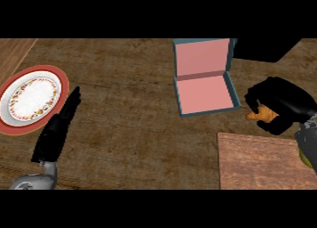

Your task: Pick the croissant from the cutting board and place it in the cardboard box

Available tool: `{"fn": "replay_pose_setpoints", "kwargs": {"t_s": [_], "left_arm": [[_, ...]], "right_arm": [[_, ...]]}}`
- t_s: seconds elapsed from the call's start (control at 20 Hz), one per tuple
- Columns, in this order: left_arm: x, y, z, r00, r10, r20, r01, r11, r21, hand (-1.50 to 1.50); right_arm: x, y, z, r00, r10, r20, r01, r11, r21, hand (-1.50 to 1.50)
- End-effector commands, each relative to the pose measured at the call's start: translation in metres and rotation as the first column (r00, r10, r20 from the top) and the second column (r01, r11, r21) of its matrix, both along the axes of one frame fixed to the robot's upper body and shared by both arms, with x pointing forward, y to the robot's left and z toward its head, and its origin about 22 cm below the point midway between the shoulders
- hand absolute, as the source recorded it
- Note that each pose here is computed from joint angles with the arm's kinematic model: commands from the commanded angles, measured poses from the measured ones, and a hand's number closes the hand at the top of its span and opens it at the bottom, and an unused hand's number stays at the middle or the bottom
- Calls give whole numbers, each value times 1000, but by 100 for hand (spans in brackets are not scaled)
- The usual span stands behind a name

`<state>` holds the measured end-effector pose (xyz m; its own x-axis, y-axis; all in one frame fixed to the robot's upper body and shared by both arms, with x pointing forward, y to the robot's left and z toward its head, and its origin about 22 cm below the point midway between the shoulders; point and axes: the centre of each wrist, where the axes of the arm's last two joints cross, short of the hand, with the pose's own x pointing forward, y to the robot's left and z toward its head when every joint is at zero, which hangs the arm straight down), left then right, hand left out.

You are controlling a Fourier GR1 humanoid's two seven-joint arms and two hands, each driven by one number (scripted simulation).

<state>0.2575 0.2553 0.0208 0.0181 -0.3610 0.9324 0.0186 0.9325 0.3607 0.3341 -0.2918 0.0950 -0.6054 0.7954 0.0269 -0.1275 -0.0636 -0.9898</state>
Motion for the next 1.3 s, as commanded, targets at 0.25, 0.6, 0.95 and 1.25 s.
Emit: {"fn": "replay_pose_setpoints", "kwargs": {"t_s": [0.25, 0.6, 0.95, 1.25], "left_arm": [[10, -11, 6, 999, -25, 25, 24, 1000, 16, 0], [16, -10, 7, 999, -33, 0, 33, 999, 15, 0], [12, -4, 3, 1000, 13, -14, -13, 1000, 11, 0], [12, -4, 0, 999, 34, -22, -34, 999, 12, 0]], "right_arm": [[55, -43, 64, 968, 245, 50, -249, 938, 239, 150], [79, -42, 78, 884, 465, 54, -414, 721, 555, 150], [97, -27, 115, 814, 580, 40, -467, 612, 638, 150], [116, 16, 128, 794, 608, 18, -480, 608, 633, 150]]}}
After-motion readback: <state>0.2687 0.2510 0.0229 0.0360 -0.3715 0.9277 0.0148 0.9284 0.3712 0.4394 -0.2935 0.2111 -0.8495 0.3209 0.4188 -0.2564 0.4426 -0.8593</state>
